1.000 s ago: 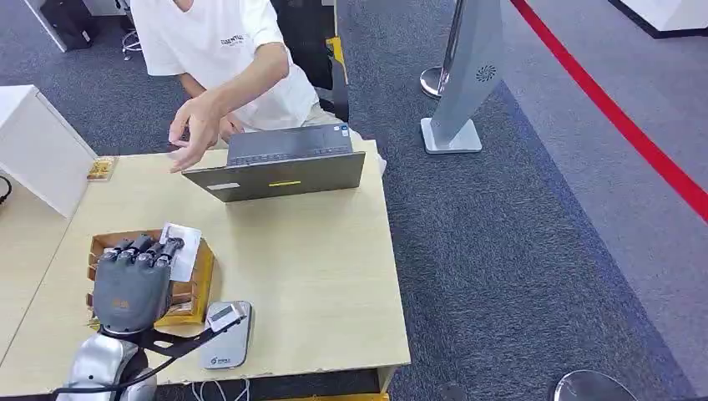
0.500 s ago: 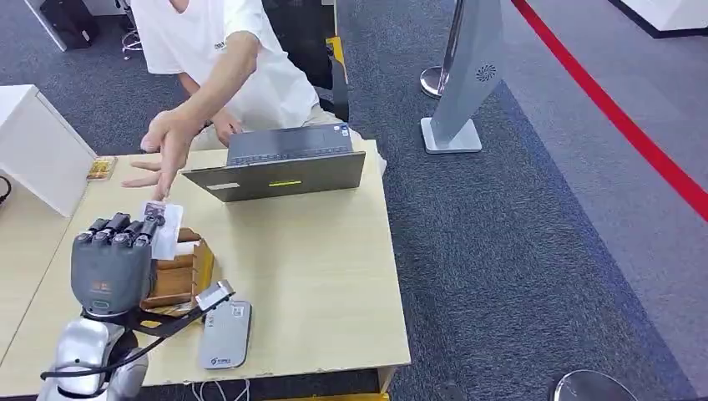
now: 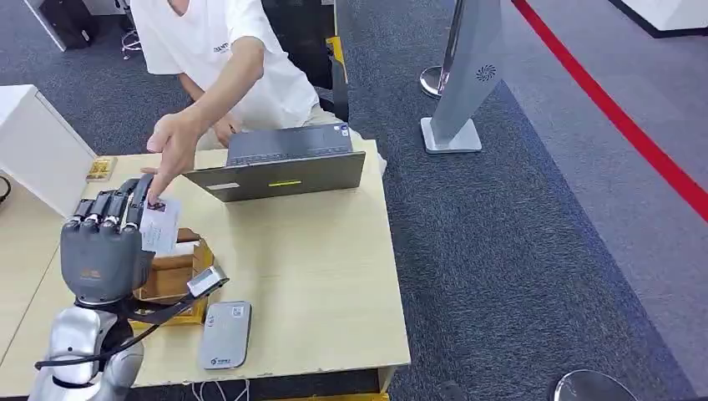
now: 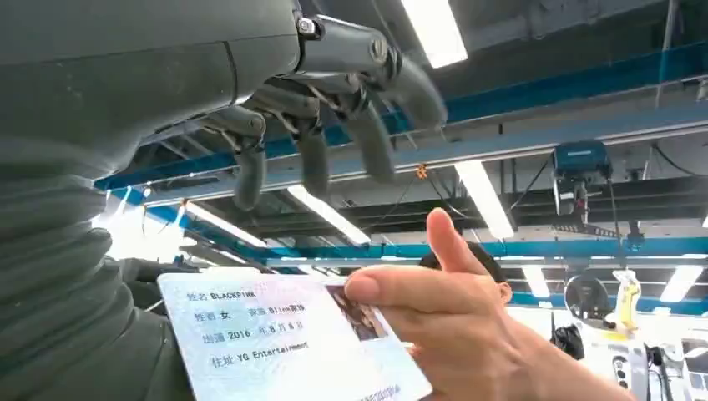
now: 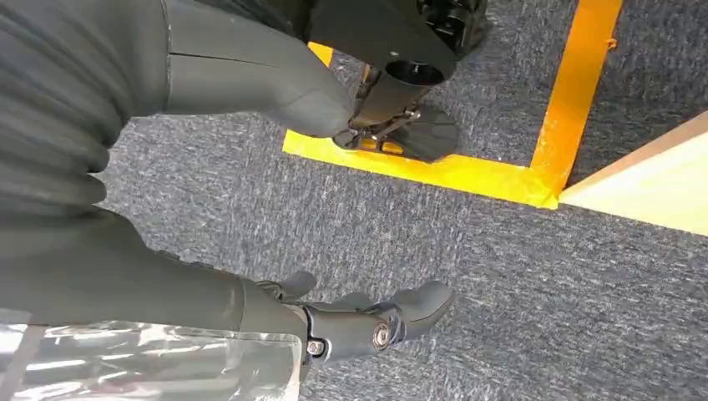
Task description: Pass the card to the sensor for recognition and then transmit it.
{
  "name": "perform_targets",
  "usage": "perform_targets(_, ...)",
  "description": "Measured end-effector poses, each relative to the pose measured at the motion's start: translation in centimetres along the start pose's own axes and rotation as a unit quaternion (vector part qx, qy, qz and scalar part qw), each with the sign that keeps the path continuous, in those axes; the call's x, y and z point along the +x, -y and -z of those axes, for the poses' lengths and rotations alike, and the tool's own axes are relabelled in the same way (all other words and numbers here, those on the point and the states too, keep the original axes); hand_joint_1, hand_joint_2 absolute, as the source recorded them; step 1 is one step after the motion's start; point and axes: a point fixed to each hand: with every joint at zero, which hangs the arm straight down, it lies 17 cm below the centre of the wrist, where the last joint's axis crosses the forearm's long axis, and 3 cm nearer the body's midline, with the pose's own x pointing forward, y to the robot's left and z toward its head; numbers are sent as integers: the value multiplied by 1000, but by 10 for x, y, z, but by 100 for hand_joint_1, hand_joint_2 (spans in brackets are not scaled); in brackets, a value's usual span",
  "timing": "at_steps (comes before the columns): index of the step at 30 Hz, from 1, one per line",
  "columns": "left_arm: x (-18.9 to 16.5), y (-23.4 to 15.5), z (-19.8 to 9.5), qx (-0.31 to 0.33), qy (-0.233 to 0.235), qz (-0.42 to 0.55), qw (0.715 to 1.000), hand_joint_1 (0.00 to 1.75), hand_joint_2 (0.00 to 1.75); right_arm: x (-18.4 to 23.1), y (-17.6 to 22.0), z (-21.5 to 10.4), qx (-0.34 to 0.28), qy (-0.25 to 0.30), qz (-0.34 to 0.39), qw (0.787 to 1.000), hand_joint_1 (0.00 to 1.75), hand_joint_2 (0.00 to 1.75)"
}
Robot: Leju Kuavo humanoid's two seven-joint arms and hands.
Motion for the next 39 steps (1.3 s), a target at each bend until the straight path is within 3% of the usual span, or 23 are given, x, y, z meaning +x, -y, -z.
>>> perform_targets(18, -7, 2, -13, -8, -21, -18, 1000, 0, 175, -5, -1, -2, -2, -1, 6, 1000, 0, 175)
perform_targets(21, -5, 1, -37, -20, -30, -32, 999, 0, 175, -11, 0, -4, -6, -3, 17, 1000, 0, 175)
perform_targets(24, 4, -2, -79, -47, -43, -54, 997, 0, 175, -23, 3, -8, -17, -12, 34, 999, 0, 175)
perform_targets(31, 19, 4, -168, -155, -88, -83, 980, 0, 175, -40, 8, -12, -34, -30, 59, 997, 0, 175)
perform_targets(39, 13, 12, -208, -209, -143, -103, 962, 0, 175, -43, 10, -12, -41, -33, 61, 997, 0, 175)
